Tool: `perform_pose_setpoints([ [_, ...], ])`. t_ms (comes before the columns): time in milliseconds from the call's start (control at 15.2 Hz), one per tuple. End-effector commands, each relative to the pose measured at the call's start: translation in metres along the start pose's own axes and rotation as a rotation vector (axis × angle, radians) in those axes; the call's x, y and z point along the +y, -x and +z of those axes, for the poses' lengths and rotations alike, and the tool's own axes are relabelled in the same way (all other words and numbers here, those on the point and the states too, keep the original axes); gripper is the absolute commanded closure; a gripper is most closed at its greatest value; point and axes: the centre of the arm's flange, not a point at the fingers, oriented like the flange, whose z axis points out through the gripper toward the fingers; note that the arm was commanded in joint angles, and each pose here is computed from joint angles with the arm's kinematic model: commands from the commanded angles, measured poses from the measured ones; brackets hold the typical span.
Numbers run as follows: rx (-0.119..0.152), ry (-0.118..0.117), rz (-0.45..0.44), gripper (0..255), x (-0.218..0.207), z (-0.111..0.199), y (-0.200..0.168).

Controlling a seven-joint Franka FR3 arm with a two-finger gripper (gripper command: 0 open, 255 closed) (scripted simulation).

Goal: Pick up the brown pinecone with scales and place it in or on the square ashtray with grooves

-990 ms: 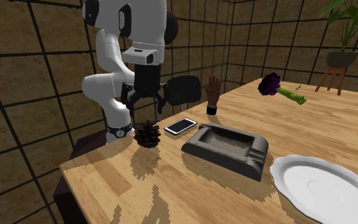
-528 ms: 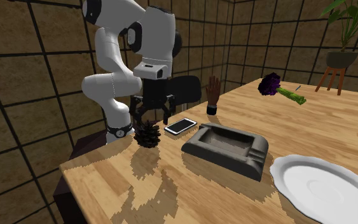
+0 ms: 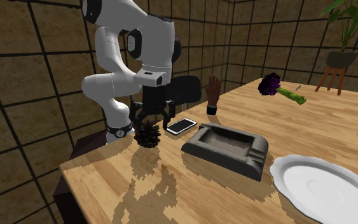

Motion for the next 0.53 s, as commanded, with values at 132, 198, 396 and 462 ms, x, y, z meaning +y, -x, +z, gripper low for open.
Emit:
perform_pose_setpoints([
  [132, 0.0, 0.0, 0.0, 255, 0.0, 0.0001, 0.0],
  [198, 0.0, 0.0, 0.0, 255, 0.0, 0.0001, 0.0],
  [396, 0.0, 0.0, 0.0, 255, -0.0011, 0.0008, -0.0008],
  [462, 0.0, 0.0, 0.0, 255, -0.0009, 0.0007, -0.0018],
])
